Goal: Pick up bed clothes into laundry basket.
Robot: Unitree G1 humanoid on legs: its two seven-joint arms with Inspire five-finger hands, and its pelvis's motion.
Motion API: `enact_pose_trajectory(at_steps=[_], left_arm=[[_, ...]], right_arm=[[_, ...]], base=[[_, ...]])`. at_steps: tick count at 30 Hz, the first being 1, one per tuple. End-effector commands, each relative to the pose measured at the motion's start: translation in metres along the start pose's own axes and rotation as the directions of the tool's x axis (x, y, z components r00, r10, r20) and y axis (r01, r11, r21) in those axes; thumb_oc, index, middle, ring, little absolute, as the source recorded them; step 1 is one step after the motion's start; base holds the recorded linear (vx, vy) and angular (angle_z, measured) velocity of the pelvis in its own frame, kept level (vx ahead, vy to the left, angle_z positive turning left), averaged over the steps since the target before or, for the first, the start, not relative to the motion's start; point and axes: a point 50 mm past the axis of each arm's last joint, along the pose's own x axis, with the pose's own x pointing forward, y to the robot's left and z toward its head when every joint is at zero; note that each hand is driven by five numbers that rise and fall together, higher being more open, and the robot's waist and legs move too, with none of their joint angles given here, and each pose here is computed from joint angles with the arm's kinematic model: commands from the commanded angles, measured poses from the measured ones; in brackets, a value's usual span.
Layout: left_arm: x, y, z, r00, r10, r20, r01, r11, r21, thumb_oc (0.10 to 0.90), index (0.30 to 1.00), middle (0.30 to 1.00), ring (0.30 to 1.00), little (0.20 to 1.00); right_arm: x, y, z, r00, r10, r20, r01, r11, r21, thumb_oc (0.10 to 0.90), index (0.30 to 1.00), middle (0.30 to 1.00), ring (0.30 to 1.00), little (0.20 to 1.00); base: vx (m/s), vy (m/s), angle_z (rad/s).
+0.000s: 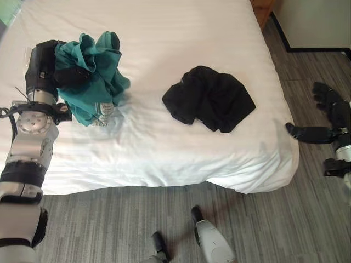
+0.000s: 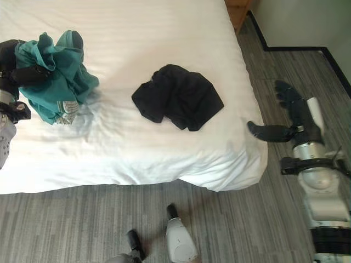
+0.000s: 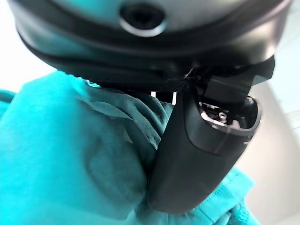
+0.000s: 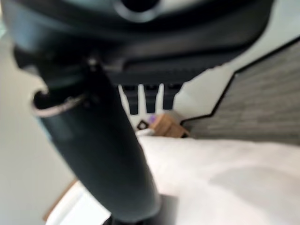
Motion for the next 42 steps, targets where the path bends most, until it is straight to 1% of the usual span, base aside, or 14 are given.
enact_pose_trajectory(at_steps=[1,3,5,7,9,12,15,18,23,24,25,27,32,42], left_arm=[[-0.009,0.023,0.025,0.982,0.06,0.178,-0.038,0.991,-0.126,0.4,0.3,0.3,0.3,0.3],[-0.02,0.006,0.01,0.989,0.021,0.15,0.006,0.984,-0.178,0.4,0.3,0.3,0.3,0.3],[-0.028,0.005,0.006,0.988,0.009,0.153,0.024,0.977,-0.212,0.4,0.3,0.3,0.3,0.3],[-0.043,-0.018,-0.014,0.993,-0.074,0.094,0.099,0.95,-0.297,0.4,0.3,0.3,0.3,0.3],[-0.056,-0.023,-0.025,0.994,-0.088,0.064,0.106,0.926,-0.361,0.4,0.3,0.3,0.3,0.3],[-0.087,-0.035,-0.052,0.993,-0.117,-0.027,0.091,0.88,-0.466,0.4,0.3,0.3,0.3,0.3],[-0.108,-0.039,-0.06,0.985,-0.158,-0.07,0.108,0.879,-0.464,0.4,0.3,0.3,0.3,0.3],[-0.122,-0.029,-0.068,0.985,-0.129,-0.112,0.064,0.885,-0.462,0.4,0.3,0.3,0.3,0.3],[-0.165,0.0,-0.091,0.965,-0.052,-0.258,-0.073,0.888,-0.455,0.4,0.3,0.3,0.3,0.3],[-0.165,-0.001,-0.091,0.965,-0.055,-0.257,-0.07,0.888,-0.454,0.4,0.3,0.3,0.3,0.3],[-0.174,0.016,-0.096,0.955,-0.026,-0.296,-0.099,0.911,-0.4,0.4,0.3,0.3,0.3,0.3],[-0.176,0.029,-0.095,0.952,-0.008,-0.307,-0.104,0.933,-0.345,0.4,0.3,0.3,0.3,0.3],[-0.179,0.04,-0.098,0.942,-0.01,-0.337,-0.103,0.943,-0.316,0.4,0.3,0.3,0.3,0.3],[-0.18,0.022,-0.104,0.935,-0.062,-0.349,-0.088,0.913,-0.398,0.4,0.3,0.3,0.3,0.3]], right_arm=[[0.024,-0.036,0.047,0.973,-0.114,0.202,0.136,0.986,-0.099,0.8,0.9,0.9,0.9,0.9],[0.034,-0.03,0.066,0.961,-0.09,0.262,0.12,0.988,-0.101,0.8,0.9,0.9,0.9,0.9],[0.041,-0.034,0.074,0.959,-0.069,0.276,0.11,0.985,-0.135,0.8,0.9,0.9,0.9,0.9],[0.051,-0.045,0.085,0.96,-0.053,0.274,0.105,0.978,-0.179,0.8,0.9,0.9,0.9,0.9],[0.057,-0.053,0.095,0.962,-0.034,0.273,0.099,0.969,-0.227,0.8,0.9,0.9,0.9,0.9],[0.061,-0.066,0.096,0.969,-0.059,0.24,0.116,0.965,-0.233,0.8,0.9,0.9,0.9,0.9],[0.063,-0.062,0.099,0.973,0.0,0.229,0.07,0.951,-0.301,0.8,0.9,0.9,0.9,0.9],[0.065,-0.062,0.101,0.977,0.032,0.209,0.046,0.933,-0.356,0.8,0.9,0.9,0.9,0.9],[0.054,-0.05,0.084,0.975,0.201,0.093,-0.128,0.854,-0.505,0.8,0.9,0.9,0.9,0.9],[0.053,-0.05,0.082,0.976,0.2,0.09,-0.128,0.854,-0.504,0.8,0.9,0.9,0.9,0.9],[0.047,-0.053,0.079,0.969,0.244,0.05,-0.178,0.82,-0.545,0.8,0.9,0.9,0.9,0.9],[0.041,-0.059,0.073,0.965,0.263,0.006,-0.215,0.803,-0.556,0.8,0.9,0.9,0.9,0.9],[0.033,-0.071,0.065,0.948,0.304,-0.088,-0.295,0.748,-0.594,0.8,0.9,0.9,0.9,0.9],[0.034,-0.072,0.057,0.962,0.262,-0.076,-0.259,0.788,-0.559,0.8,0.9,0.9,0.9,0.9]], base=[[0.16,-0.35,0.13],[0.11,-0.384,0.55],[0.05,-0.266,0.36],[0.03,-0.444,0.69],[0.02,-0.401,0.91],[0.05,-0.191,0.84],[0.1,-0.086,0.77],[0.07,-0.061,0.41],[0.08,-0.003,-0.05],[0.08,0.032,0.34],[0.07,0.036,0.37],[0.07,0.041,0.27],[0.02,0.022,0.18],[0.01,0.016,-0.1]])
